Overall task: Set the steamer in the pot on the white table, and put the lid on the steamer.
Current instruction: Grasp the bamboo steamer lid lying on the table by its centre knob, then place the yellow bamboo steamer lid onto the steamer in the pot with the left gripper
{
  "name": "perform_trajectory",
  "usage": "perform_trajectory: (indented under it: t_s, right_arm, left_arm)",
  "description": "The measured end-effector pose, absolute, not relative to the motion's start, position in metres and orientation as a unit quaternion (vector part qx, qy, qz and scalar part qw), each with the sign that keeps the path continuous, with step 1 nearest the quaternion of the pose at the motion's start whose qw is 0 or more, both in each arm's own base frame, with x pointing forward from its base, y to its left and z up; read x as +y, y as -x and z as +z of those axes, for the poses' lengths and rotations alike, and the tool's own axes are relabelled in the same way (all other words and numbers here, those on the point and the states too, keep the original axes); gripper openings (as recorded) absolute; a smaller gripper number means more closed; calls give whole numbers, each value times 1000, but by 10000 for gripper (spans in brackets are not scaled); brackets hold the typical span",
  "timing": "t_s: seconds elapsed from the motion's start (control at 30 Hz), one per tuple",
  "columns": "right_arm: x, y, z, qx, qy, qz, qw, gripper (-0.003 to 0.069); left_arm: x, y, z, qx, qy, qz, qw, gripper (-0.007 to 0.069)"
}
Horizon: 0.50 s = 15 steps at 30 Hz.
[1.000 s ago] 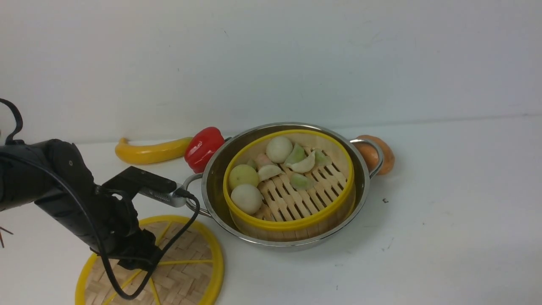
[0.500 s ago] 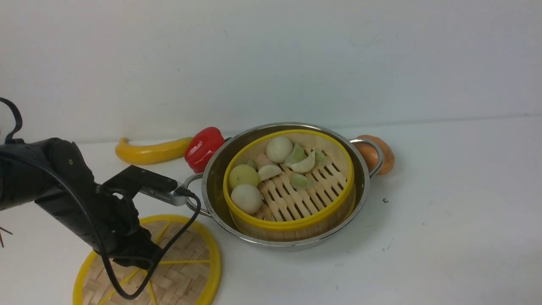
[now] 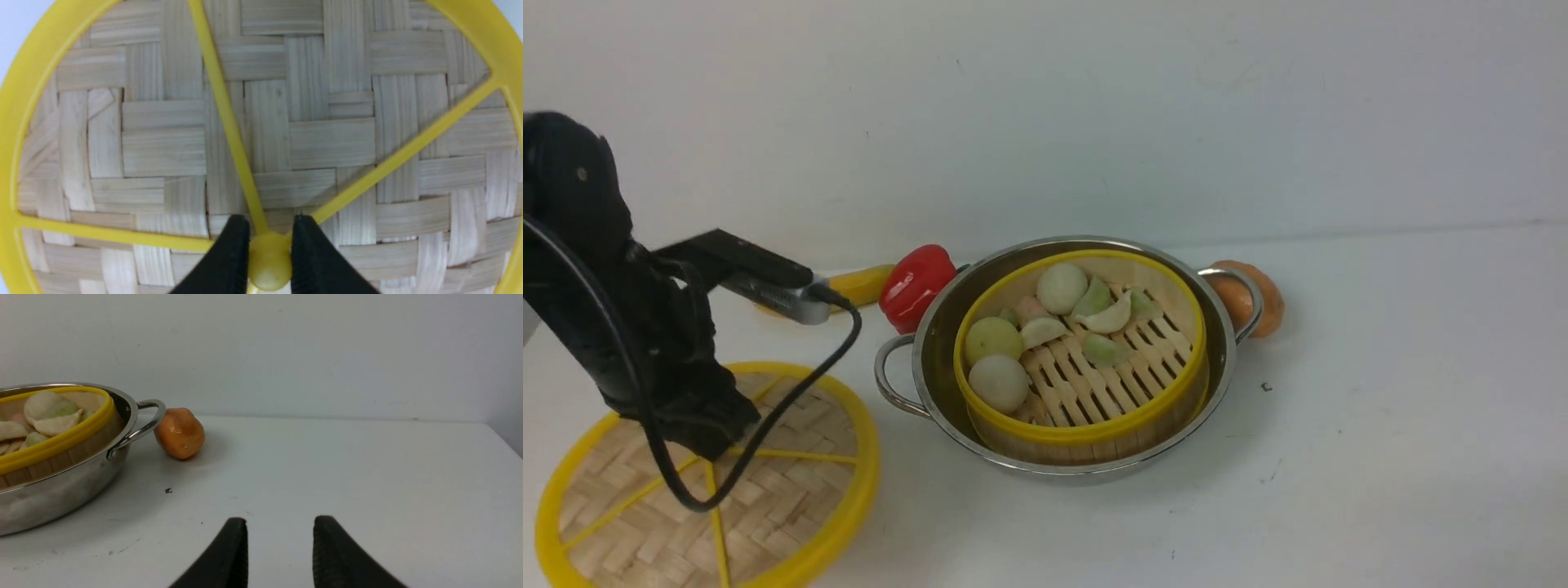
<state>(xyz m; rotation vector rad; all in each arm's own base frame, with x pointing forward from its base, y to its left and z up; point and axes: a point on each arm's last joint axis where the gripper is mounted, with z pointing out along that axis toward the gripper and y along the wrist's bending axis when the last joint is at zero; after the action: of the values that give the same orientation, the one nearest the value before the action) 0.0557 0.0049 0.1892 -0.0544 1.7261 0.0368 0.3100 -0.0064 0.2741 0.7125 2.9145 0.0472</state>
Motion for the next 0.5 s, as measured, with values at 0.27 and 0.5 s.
perform_trajectory:
  t_s: [0.27, 0.5]
  right_arm:
    - [5, -56, 189, 760, 24, 16, 650, 246]
    - [5, -56, 189, 760, 24, 16, 650, 246]
  left_arm:
    - [-9, -324, 319, 964, -226, 17, 141, 119]
    - [-37, -330, 338, 947, -267, -10, 179, 119]
